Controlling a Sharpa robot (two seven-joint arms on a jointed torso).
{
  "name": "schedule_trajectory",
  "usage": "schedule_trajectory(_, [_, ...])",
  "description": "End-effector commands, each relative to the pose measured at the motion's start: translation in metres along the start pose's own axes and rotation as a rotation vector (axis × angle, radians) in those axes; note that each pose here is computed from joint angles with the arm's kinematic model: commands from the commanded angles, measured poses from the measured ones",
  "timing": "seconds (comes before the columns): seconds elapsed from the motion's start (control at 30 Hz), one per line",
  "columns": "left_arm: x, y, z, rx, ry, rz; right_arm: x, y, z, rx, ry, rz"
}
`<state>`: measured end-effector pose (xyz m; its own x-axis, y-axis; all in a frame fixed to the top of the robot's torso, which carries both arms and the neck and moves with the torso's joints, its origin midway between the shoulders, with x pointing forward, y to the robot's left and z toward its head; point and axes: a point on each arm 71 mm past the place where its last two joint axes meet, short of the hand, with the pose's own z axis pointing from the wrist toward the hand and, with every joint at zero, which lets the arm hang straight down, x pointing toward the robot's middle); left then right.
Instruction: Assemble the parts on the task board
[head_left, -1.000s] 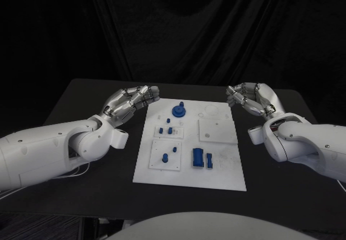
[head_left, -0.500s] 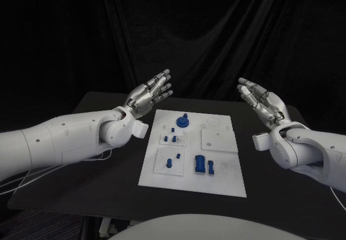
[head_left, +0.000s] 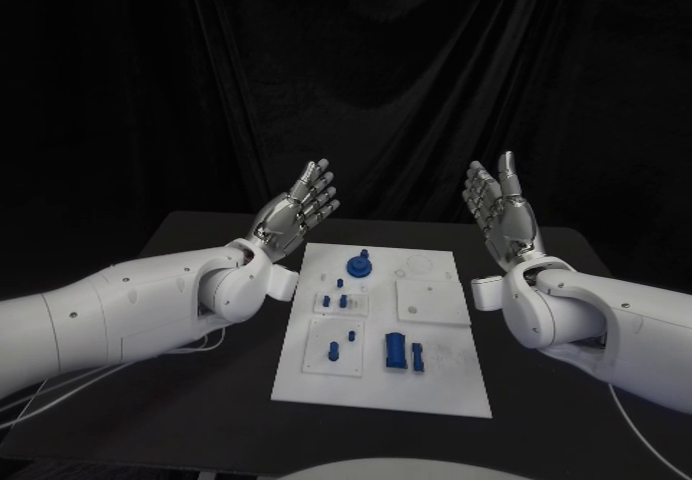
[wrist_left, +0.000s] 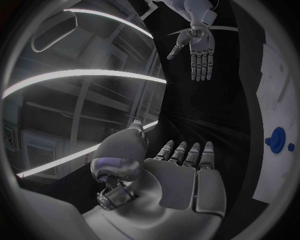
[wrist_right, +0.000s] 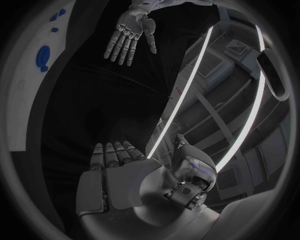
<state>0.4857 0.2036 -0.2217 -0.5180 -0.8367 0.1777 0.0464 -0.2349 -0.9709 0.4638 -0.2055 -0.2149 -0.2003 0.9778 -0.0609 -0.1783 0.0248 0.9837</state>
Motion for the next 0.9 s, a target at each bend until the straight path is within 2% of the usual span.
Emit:
schedule_trajectory(0.03, [0.0008, 0.0040, -0.0019, -0.027, -0.130, 0.078, 0.004, -0.009, -0.002, 0.137, -0.146, 0.018])
schedule_trajectory(0.23, [0.0084, 0.0056, -0.0049, -0.052, -0.262, 0.128, 0.014, -0.008, -0.001, 0.175, -0.189, 0.054])
schedule_trajectory(0.43, [0.0153, 0.0054, -0.0096, -0.081, -0.396, 0.172, 0.014, -0.008, -0.001, 0.175, -0.190, 0.055])
schedule_trajectory(0.6, [0.0193, 0.0046, -0.0132, -0.100, -0.478, 0.196, 0.014, -0.008, -0.001, 0.175, -0.190, 0.055])
schedule_trajectory(0.73, [0.0209, 0.0041, -0.0149, -0.107, -0.511, 0.205, 0.014, -0.008, -0.001, 0.175, -0.190, 0.055])
schedule_trajectory(0.9, [0.0213, 0.0040, -0.0153, -0.110, -0.520, 0.208, 0.014, -0.008, -0.001, 0.175, -0.190, 0.055])
